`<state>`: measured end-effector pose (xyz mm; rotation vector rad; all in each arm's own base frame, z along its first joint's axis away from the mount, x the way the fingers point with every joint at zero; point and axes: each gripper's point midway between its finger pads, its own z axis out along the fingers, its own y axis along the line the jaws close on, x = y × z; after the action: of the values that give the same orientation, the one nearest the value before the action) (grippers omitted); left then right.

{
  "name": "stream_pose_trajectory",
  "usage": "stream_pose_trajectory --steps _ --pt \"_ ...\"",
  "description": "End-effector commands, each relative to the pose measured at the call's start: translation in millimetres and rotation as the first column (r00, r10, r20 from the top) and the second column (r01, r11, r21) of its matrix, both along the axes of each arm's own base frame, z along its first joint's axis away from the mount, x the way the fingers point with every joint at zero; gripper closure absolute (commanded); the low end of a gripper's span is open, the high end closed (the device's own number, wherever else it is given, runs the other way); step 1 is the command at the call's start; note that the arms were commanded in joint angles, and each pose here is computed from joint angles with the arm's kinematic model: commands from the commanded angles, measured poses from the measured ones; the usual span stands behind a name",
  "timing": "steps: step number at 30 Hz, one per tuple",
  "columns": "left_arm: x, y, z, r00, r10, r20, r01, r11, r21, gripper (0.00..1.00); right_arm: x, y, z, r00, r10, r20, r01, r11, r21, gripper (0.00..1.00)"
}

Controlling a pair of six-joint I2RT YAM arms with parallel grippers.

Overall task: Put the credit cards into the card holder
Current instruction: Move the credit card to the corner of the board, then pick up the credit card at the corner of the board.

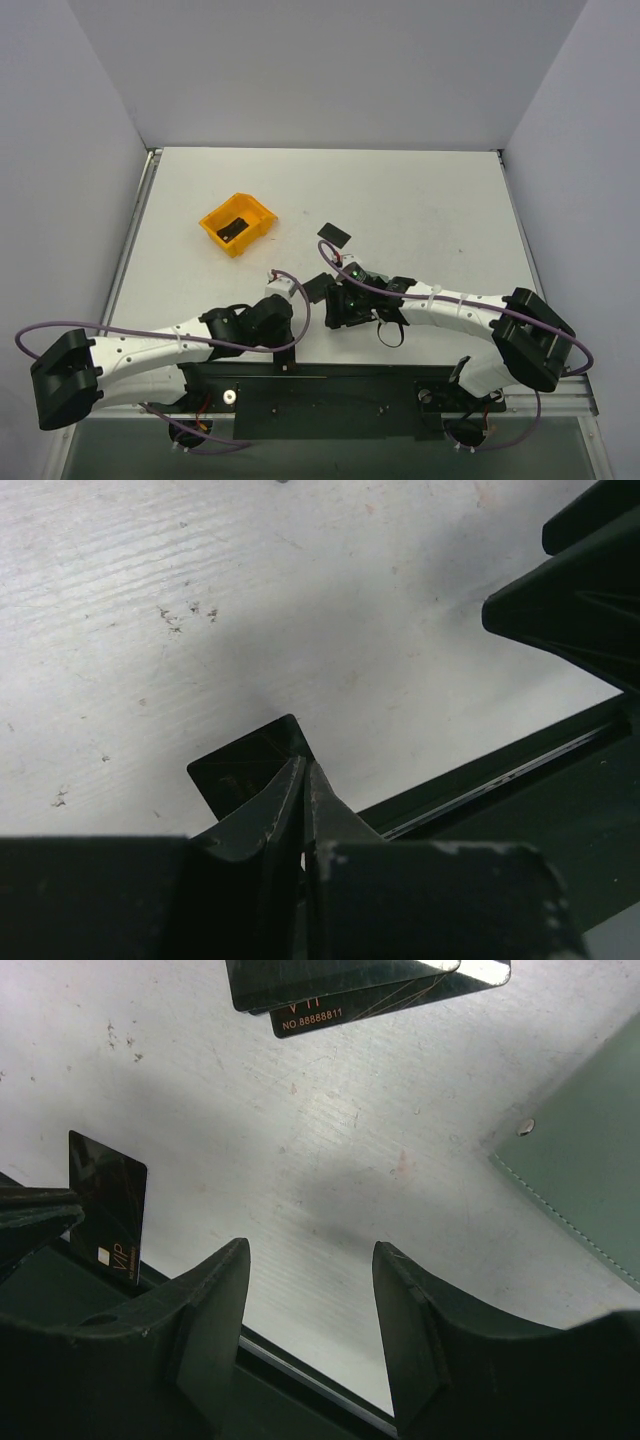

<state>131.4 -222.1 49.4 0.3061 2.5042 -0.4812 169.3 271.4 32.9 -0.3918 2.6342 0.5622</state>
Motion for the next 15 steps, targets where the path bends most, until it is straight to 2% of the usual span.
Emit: stream_pose_trajectory --steps 1,9,15 --pt "5 -21 18 0.998 -0.051 0.025 0.053 0.997 -0.060 0.87 5 -4 3 1.000 -0.017 0.018 0.017 1.000 -0.003 0.52" --pt "-1 -21 1 0.998 -0.051 -0.041 0.050 0.999 -0.019 0.93 6 -4 3 0.999 -0.025 0.020 0.024 1.000 0.003 0.52" --pt "-5 -16 -6 0.997 -0.047 -0.057 0.048 0.999 0.001 0.94 5 -5 0 0.999 -0.031 0.012 0.031 0.999 0.007 0.52"
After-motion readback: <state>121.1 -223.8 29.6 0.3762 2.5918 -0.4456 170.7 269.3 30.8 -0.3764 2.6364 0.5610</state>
